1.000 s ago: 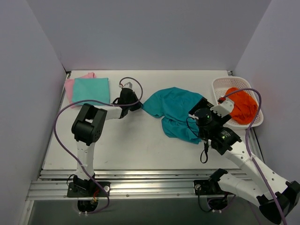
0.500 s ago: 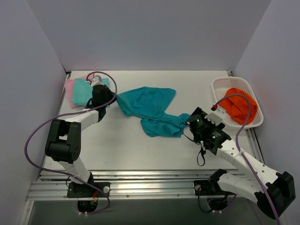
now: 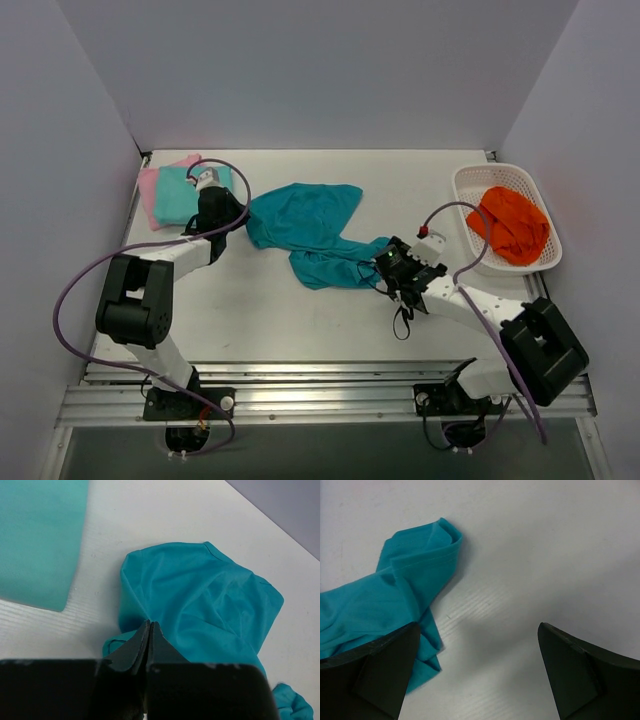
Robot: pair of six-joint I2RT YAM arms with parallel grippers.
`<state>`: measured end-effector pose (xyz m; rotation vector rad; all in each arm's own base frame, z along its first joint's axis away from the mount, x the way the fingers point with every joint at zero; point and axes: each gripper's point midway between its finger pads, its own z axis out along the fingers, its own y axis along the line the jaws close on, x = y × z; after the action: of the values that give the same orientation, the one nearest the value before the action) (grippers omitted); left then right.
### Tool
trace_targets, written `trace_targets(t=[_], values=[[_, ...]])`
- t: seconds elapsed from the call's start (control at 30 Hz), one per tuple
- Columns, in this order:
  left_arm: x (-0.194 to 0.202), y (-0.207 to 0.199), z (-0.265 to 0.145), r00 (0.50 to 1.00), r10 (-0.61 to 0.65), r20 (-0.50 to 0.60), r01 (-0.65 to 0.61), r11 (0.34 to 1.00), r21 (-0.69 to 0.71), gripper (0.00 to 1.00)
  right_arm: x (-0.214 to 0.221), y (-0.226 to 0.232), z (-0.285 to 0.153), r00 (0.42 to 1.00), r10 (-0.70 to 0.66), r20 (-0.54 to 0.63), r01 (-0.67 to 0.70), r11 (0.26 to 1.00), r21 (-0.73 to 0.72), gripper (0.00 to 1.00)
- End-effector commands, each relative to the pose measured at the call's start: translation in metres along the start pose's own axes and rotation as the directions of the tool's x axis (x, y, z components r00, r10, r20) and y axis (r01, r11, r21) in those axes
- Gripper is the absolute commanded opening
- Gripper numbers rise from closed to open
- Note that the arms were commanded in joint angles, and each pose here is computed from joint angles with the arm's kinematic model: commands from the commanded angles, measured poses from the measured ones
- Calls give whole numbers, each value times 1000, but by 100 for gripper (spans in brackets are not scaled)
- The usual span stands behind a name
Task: Fold and stack the t-shirts
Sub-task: Flatten out the tshirt
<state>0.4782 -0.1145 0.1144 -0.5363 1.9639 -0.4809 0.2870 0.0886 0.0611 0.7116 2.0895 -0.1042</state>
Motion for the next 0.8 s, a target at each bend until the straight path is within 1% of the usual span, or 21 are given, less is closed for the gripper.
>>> trace_targets(t=[0.0,0.07,0.3,0.43,0.6,0.7,0.73,0.77], values=[[-8,-11,2,1000,-3,31,1,999,49,2,-24,52,8,996,71,51,-67,994,-88,100],[-7,-11,3,1000,-3,30,1,999,50,2,-29,68,13,995,82,58,-75,991,-108,100],[-2,-11,8,1000,0,20,-1,998,60,2,-34,96,26,997,57,56,-50,993,-111,100],[-2,-11,10,1000,0,18,-1,998,60,2,-36,97,32,997,51,59,-45,994,-101,99],[-1,-10,11,1000,3,18,-4,998,58,2,-30,87,44,998,55,38,-52,996,-68,97],[1,-9,13,1000,3,12,-4,998,55,2,-26,79,47,998,53,35,-51,997,-50,93],[1,-9,14,1000,3,12,-4,998,58,2,-27,78,48,998,57,35,-55,997,-49,84],[1,-10,14,1000,3,10,-4,998,60,2,-24,74,49,998,52,31,-51,998,-41,77]])
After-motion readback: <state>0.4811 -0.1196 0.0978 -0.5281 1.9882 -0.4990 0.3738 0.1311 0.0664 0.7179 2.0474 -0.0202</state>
